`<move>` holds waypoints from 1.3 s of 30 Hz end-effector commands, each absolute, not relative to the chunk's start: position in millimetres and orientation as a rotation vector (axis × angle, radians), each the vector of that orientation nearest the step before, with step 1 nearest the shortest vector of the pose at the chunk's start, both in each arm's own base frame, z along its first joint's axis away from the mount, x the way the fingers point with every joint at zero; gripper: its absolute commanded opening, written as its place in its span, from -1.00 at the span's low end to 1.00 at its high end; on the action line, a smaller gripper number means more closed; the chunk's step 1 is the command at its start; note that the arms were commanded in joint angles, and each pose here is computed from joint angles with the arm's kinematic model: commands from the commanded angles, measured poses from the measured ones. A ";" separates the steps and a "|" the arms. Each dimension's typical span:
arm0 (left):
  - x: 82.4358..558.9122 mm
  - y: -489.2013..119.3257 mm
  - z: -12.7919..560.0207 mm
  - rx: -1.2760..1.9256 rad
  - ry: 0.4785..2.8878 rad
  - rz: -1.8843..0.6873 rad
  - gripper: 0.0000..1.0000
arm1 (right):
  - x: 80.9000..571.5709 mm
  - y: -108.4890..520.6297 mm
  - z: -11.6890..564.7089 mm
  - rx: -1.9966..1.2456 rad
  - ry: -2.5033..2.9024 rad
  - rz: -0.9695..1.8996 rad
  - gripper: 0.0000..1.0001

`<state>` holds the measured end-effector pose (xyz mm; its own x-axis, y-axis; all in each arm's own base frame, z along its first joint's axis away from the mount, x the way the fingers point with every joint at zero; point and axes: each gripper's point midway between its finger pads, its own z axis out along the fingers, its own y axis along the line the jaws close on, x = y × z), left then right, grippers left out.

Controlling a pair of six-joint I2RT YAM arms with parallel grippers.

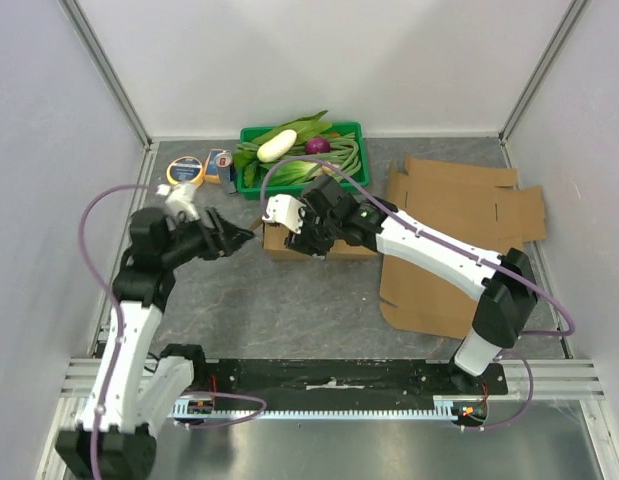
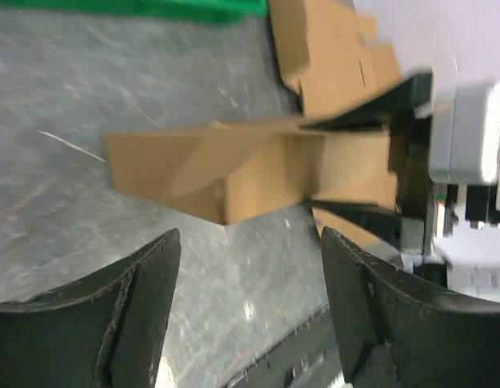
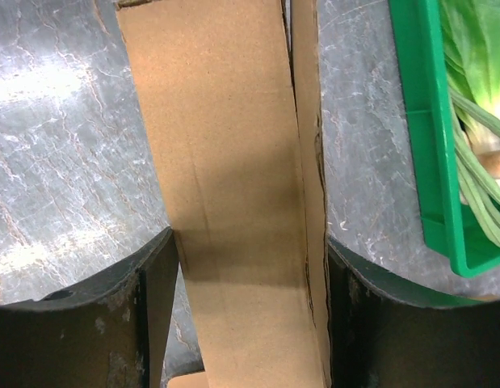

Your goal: Fold the paper box

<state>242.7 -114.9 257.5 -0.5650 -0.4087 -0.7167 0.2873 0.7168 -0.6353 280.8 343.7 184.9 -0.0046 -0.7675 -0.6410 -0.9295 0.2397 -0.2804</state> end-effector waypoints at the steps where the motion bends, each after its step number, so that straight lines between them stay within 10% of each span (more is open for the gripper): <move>1: 249.1 -148.5 273.8 0.299 1.955 -0.788 0.49 | 247.0 350.1 168.0 -1.623 1.949 0.541 0.08; 6: 277.8 -145.7 272.7 0.353 2.018 -0.606 0.15 | 253.9 346.6 172.7 -1.609 1.944 0.556 0.08; 17: 295.8 -145.3 244.1 0.448 2.170 -0.539 0.53 | 260.2 348.8 170.3 -1.608 1.946 0.552 0.07; 35: 311.9 -160.5 240.8 0.421 2.215 -0.623 -0.89 | 282.8 347.1 168.3 -1.533 1.942 0.434 0.43; 39: 312.8 -166.9 247.6 0.397 2.201 -0.673 -0.96 | 288.3 345.0 166.1 -1.528 1.944 0.391 0.50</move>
<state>306.4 -155.9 223.4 -0.6737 0.1061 -0.7313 0.4557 0.8387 -0.2982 295.0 346.3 185.1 -0.0514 -0.7538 -0.6551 -0.9437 0.2513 -0.2151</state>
